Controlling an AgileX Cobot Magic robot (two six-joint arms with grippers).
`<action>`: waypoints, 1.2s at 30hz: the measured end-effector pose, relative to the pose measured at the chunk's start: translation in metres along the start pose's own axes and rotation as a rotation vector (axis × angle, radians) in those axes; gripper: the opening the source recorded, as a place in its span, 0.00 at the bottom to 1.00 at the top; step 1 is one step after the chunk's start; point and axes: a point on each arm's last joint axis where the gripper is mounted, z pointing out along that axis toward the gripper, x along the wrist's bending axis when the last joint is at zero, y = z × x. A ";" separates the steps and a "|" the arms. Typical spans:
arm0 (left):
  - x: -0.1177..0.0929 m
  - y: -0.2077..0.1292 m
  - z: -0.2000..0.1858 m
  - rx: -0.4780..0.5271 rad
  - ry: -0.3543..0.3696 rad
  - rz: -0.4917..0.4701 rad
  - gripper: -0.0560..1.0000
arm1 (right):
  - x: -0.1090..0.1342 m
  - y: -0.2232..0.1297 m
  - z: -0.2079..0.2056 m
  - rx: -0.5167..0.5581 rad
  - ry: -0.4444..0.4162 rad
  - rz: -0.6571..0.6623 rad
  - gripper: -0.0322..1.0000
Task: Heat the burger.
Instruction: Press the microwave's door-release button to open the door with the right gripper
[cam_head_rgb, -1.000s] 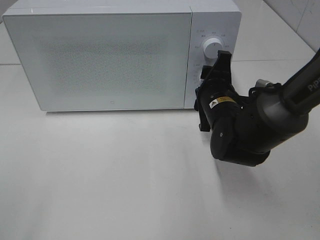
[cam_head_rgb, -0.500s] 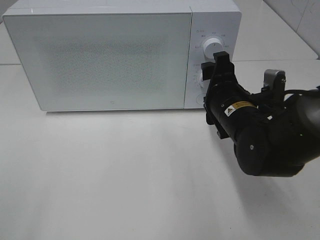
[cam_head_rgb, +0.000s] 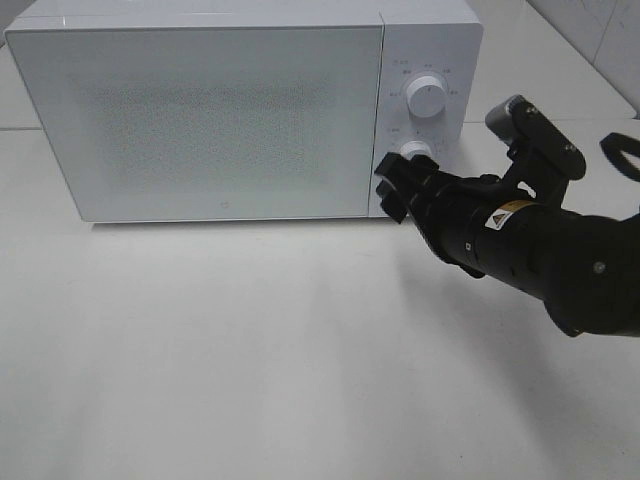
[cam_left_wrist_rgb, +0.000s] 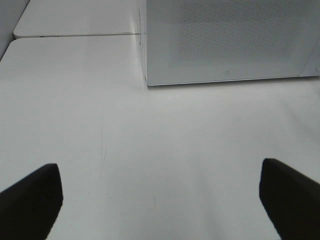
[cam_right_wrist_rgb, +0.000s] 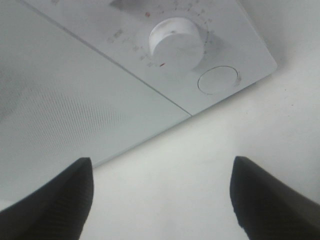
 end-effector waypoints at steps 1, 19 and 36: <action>0.000 0.000 0.000 0.000 0.000 0.000 0.99 | 0.000 0.001 -0.002 0.021 -0.006 -0.054 0.73; 0.000 0.000 0.000 0.000 0.000 0.000 0.99 | -0.015 0.013 -0.036 0.410 -0.035 -0.595 0.73; 0.000 0.000 0.000 0.000 0.000 0.000 0.99 | 0.016 0.044 -0.111 0.691 -0.008 -0.839 0.73</action>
